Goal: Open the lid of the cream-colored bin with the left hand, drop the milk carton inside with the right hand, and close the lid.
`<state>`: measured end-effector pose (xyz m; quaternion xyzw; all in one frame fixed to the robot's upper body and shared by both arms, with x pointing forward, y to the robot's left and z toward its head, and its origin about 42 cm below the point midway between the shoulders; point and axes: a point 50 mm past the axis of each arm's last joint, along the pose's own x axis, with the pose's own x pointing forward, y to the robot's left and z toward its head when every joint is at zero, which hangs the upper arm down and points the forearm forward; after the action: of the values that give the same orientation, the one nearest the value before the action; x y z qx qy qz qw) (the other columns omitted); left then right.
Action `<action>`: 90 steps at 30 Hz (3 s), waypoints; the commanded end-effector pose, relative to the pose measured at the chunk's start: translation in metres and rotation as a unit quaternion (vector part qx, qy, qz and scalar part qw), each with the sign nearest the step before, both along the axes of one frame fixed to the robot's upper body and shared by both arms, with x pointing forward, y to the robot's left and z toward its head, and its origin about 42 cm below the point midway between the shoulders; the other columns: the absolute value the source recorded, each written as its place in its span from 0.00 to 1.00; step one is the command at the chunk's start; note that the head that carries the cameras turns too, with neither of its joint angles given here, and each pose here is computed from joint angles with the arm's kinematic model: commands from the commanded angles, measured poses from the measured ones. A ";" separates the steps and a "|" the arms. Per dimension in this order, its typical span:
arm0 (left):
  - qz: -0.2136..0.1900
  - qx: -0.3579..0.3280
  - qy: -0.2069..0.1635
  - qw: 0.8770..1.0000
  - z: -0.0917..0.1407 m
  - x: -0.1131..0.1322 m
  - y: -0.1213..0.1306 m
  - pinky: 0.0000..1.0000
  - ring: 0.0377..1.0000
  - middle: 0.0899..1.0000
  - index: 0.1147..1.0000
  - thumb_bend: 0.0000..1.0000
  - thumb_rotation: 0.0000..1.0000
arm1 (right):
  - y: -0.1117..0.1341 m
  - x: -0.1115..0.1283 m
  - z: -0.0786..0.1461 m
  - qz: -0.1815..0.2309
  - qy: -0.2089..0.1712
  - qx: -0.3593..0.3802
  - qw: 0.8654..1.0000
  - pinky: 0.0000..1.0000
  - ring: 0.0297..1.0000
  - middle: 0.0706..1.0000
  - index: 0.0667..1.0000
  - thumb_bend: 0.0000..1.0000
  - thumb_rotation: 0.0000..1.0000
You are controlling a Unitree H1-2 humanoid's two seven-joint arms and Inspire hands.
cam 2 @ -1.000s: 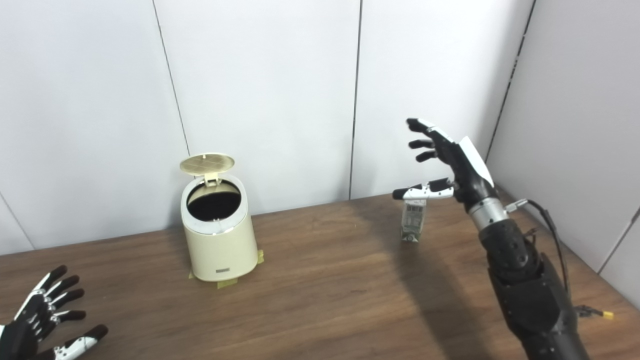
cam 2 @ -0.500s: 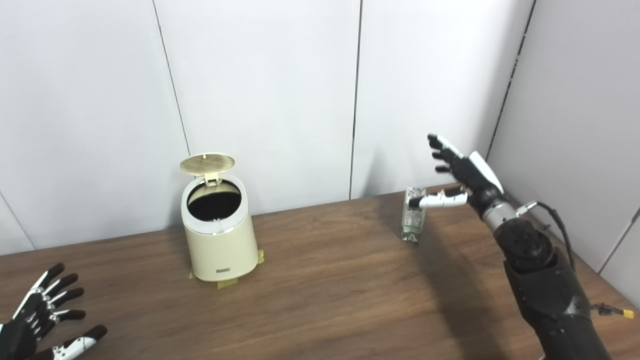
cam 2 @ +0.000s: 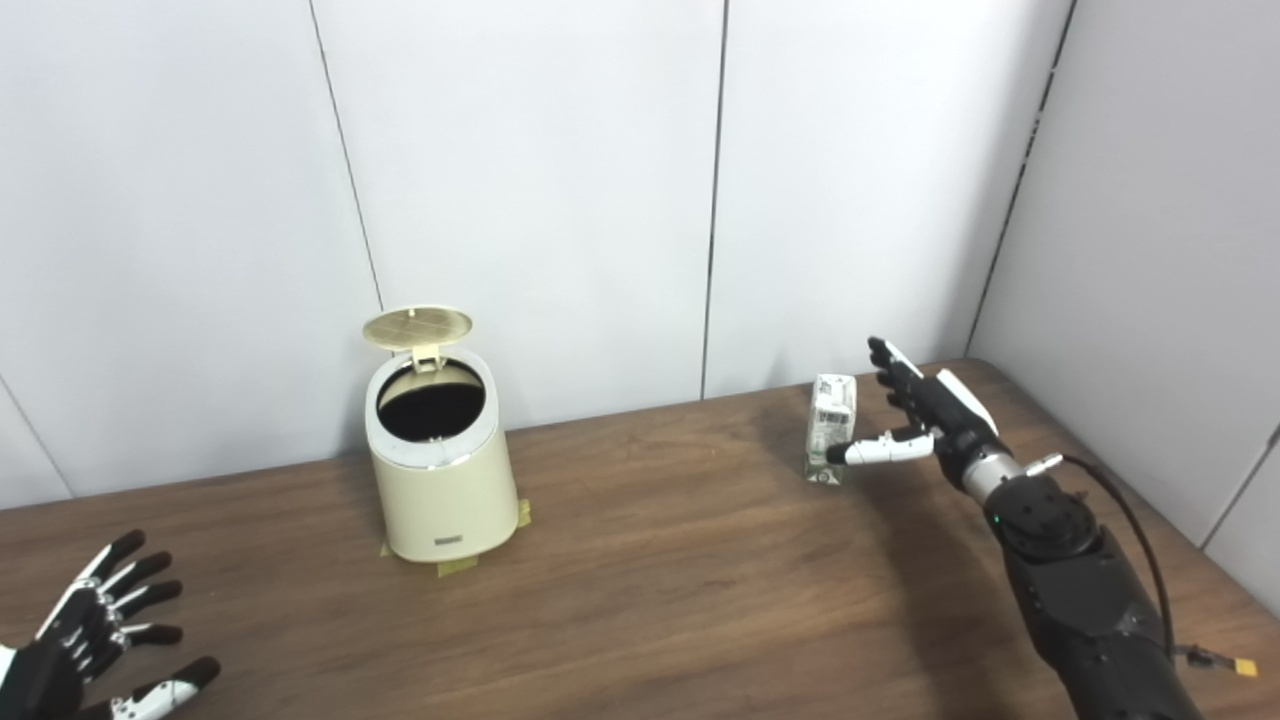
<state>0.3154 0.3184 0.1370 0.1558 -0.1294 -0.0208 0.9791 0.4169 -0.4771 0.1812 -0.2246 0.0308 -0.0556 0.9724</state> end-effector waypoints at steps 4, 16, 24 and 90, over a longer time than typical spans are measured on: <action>-0.001 0.016 -0.039 0.999 0.017 0.009 -0.001 0.63 0.77 0.84 0.92 0.71 0.03 | -0.005 0.020 0.030 -0.009 -0.053 -0.016 0.998 0.89 0.95 0.98 0.99 0.85 0.10; -0.006 0.012 -0.043 0.999 0.018 0.006 -0.004 0.62 0.76 0.83 0.91 0.71 0.00 | 0.016 0.029 0.014 -0.018 -0.061 0.032 0.997 0.84 0.89 0.94 0.92 0.78 0.00; -0.010 0.013 -0.038 0.999 0.018 0.005 -0.005 0.65 0.78 0.85 0.92 0.71 0.00 | 0.025 0.033 0.012 -0.010 -0.056 0.037 0.998 0.84 0.86 0.90 0.89 0.79 0.00; -0.025 -0.006 -0.023 0.999 -0.002 0.006 -0.038 0.64 0.79 0.86 0.91 0.73 0.07 | 0.286 0.045 0.130 0.151 -0.344 0.025 0.926 0.36 0.40 0.43 0.47 0.52 0.00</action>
<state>0.3173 0.2895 0.1328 0.1493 -0.1344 -0.0419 0.9787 0.4550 -0.2030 0.2647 -0.1793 -0.2724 0.0240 0.9450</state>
